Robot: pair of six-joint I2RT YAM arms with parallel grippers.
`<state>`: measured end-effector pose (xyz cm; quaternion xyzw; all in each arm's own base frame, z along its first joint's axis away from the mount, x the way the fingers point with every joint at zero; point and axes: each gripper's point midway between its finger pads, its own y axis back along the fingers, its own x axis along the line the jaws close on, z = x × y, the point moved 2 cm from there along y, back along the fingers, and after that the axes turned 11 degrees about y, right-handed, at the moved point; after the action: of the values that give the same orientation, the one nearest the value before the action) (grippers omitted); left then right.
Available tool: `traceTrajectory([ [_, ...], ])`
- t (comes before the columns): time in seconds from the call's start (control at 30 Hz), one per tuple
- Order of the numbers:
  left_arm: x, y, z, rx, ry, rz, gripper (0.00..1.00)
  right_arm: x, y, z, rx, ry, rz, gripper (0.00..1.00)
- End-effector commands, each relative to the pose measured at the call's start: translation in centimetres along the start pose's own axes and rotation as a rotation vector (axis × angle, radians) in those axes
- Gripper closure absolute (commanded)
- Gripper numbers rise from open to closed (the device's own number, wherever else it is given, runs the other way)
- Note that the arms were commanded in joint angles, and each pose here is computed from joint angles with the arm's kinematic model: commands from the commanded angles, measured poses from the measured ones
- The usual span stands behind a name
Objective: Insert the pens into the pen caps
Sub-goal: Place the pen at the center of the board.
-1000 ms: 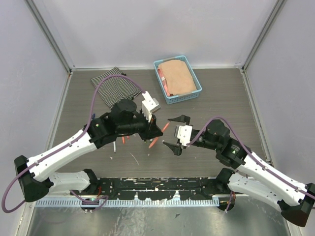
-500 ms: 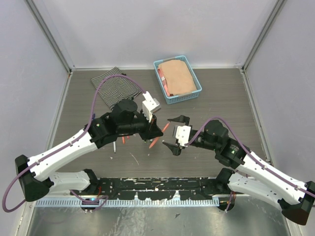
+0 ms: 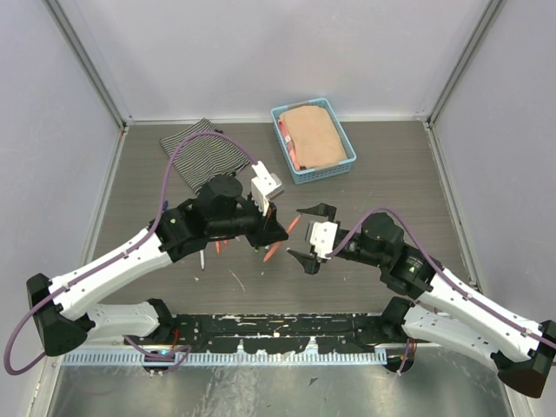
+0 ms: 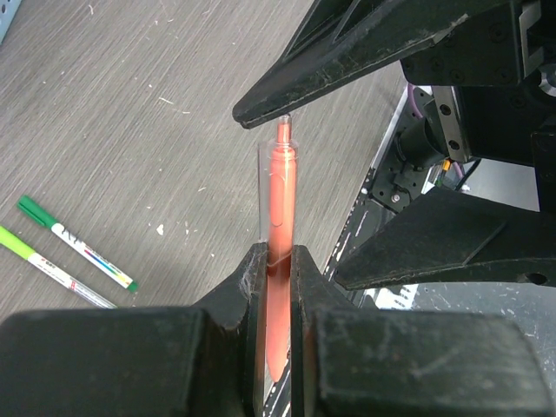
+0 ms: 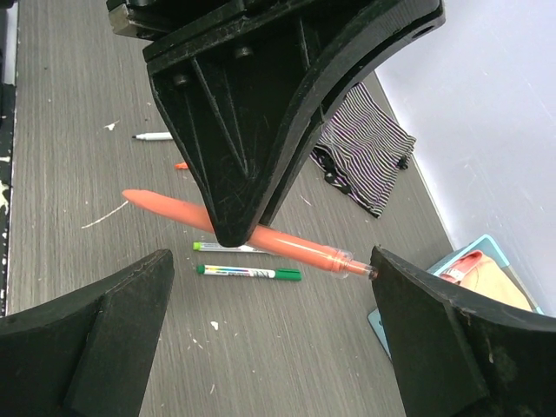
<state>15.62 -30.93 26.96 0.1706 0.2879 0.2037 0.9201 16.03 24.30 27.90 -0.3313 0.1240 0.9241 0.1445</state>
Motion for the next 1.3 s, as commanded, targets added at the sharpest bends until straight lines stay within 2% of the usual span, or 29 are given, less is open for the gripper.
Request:
traceTrajectory([
  [0.0, -0.8, 0.1, 1.5, -0.056, -0.020, -0.026, 1.00, -2.6, 0.8, 2.5, -0.053, 0.032, -0.096, 0.01],
  [0.87, -0.9, 0.5, 1.3, -0.058, -0.030, -0.039, 1.00, -4.9, 3.1, 3.5, -0.045, 0.046, -0.230, 0.01],
  [1.27, -3.5, 4.0, 2.6, -0.224, -0.116, -0.177, 1.00, -4.8, 5.5, 6.1, -0.160, -0.013, -0.252, 0.01],
])
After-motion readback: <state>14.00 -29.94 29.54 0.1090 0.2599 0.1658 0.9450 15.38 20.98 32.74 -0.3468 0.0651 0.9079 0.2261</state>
